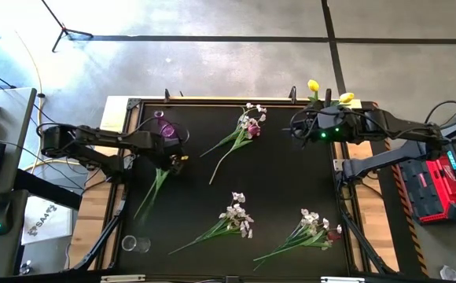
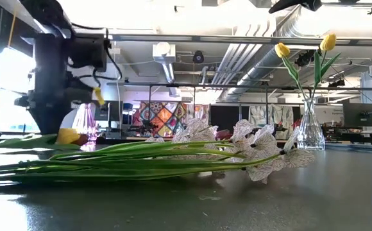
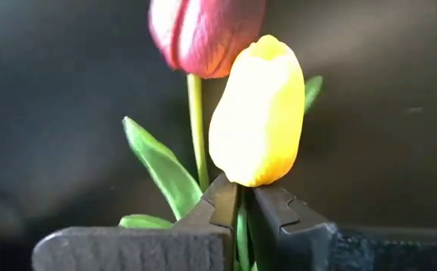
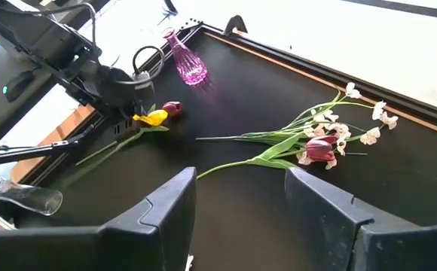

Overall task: Sort flowers into vase by color
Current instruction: Put the yellow tulip into the top transparent flower vase

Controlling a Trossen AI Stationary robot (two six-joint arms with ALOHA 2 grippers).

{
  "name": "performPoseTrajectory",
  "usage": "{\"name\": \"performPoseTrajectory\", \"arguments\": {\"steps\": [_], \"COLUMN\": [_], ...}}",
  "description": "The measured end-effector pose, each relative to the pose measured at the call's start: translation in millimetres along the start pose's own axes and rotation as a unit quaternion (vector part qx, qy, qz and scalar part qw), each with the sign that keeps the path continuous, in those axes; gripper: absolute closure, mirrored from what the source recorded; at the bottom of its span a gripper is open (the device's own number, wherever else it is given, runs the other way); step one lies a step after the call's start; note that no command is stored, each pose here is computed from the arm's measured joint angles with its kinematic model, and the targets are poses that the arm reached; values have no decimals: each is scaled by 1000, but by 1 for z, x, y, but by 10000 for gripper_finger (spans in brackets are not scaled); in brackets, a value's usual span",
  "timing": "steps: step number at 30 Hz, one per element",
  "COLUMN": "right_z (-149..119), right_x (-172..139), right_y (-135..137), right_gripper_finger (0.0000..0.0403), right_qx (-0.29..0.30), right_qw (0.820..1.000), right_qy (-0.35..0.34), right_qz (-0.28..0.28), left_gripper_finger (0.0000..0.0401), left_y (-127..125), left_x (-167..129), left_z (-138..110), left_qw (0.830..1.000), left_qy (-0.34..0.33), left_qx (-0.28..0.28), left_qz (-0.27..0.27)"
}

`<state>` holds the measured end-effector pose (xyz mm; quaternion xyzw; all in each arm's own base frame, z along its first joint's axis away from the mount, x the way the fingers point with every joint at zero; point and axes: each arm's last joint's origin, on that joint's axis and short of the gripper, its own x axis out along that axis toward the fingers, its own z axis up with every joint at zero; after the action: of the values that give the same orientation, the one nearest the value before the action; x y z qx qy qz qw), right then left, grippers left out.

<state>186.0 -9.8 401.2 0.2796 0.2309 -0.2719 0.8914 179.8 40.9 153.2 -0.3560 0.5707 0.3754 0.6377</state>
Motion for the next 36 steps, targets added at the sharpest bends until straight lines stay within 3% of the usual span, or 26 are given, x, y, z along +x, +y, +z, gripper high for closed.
{"name": "performPoseTrajectory", "arguments": {"steps": [11, 14, 16, 18, 22, 27, 30, 36], "right_z": [-8, -11, -17, -26, -41, -47, -49, -51], "right_x": [0, 2, 7, 16, 36, 52, 58, 62], "right_y": [-3, -3, -1, 1, 7, 17, 19, 16], "right_gripper_finger": [210, 210, 210, 210, 210, 210, 210, 210], "right_qx": [-27, -32, -36, -37, -25, -13, -21, -67], "right_qw": [998, 996, 996, 994, 991, 982, 979, 983], "right_qy": [60, 75, 82, 92, 85, 41, 26, -2], "right_qz": [8, 23, 32, 47, 98, 184, 201, 171], "left_gripper_finger": [398, 398, 398, 400, 400, 400, 401, 401], "left_y": [-32, -43, -54, -67, -88, -107, -117, -139], "left_x": [-53, -66, -75, -85, -112, -129, -124, -122], "left_z": [32, 42, 51, 59, 70, 77, 82, 96], "left_qw": [992, 982, 964, 935, 855, 765, 743, 724], "left_qy": [-98, -145, -197, -256, -379, -480, -500, -521], "left_qx": [13, 14, 15, 24, 56, 89, 82, 76], "left_qz": [-73, -121, -178, -244, -350, -419, -437, -446]}}
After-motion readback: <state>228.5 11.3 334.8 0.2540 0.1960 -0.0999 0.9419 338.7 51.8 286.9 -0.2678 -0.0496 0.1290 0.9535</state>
